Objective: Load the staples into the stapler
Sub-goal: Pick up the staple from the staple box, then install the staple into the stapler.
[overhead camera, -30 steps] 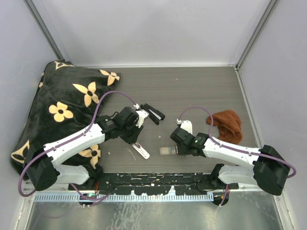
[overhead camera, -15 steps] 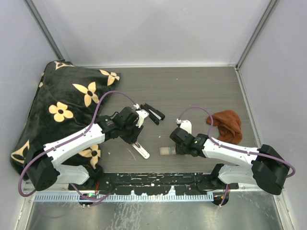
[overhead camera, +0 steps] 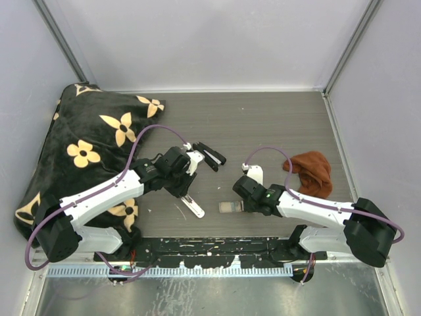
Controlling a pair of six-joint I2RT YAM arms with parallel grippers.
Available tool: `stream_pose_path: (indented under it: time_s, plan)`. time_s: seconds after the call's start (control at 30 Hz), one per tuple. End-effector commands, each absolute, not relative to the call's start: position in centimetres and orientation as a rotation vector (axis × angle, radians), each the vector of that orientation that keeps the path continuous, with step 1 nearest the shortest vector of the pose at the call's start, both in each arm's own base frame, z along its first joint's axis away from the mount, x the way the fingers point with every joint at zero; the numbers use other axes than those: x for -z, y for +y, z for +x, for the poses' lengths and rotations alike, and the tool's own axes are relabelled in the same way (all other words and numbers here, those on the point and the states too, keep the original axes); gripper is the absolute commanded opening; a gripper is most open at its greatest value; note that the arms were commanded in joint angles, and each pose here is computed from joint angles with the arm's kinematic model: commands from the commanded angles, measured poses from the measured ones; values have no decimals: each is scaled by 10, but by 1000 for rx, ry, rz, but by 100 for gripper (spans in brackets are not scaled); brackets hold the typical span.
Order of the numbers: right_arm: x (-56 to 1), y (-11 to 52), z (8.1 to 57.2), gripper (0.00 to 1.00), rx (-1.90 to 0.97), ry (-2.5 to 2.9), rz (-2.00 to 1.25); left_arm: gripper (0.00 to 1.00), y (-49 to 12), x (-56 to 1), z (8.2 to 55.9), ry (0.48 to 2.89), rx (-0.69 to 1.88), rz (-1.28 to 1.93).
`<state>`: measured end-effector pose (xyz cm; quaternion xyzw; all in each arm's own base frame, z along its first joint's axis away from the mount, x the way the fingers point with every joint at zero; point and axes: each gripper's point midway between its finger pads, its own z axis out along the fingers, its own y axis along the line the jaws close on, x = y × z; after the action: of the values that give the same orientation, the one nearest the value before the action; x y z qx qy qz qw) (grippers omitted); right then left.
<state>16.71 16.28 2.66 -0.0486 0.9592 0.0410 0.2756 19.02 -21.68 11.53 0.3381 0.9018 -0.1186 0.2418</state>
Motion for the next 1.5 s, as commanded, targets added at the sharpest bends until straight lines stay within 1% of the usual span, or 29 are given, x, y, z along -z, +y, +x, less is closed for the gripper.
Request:
stream_pose_path:
  time_s: [0.0,0.17,0.37,0.53,0.57,0.73,0.83,1.07,1.33,1.47]
  plan:
    - [-32,164,177,23,-108,2531,-90,0,-230,-137,203,2375,364,900]
    - [-47,164,178,20,-134,2498,-131,0,-231,-136,202,2380,371,903]
    - [-86,199,170,20,-396,2381,-339,0,-236,-136,199,2383,414,910]
    - [-121,245,141,20,-702,2234,-583,0,-241,-138,194,2387,461,917]
    - [-127,253,134,20,-758,2204,-621,0,-241,-130,194,2415,453,926]
    - [-146,282,116,19,-897,2110,-724,0,-245,-125,190,2444,479,934]
    - [-147,299,107,19,-900,2093,-796,0,-247,-124,188,2453,498,941]
    - [-137,329,104,19,-786,2124,-869,0,-248,-125,186,2457,514,936]
    - [-113,341,111,19,-613,2187,-881,0,-248,-126,185,2465,520,931]
    - [-106,340,112,18,-576,2202,-867,0,-248,-126,185,2464,516,926]
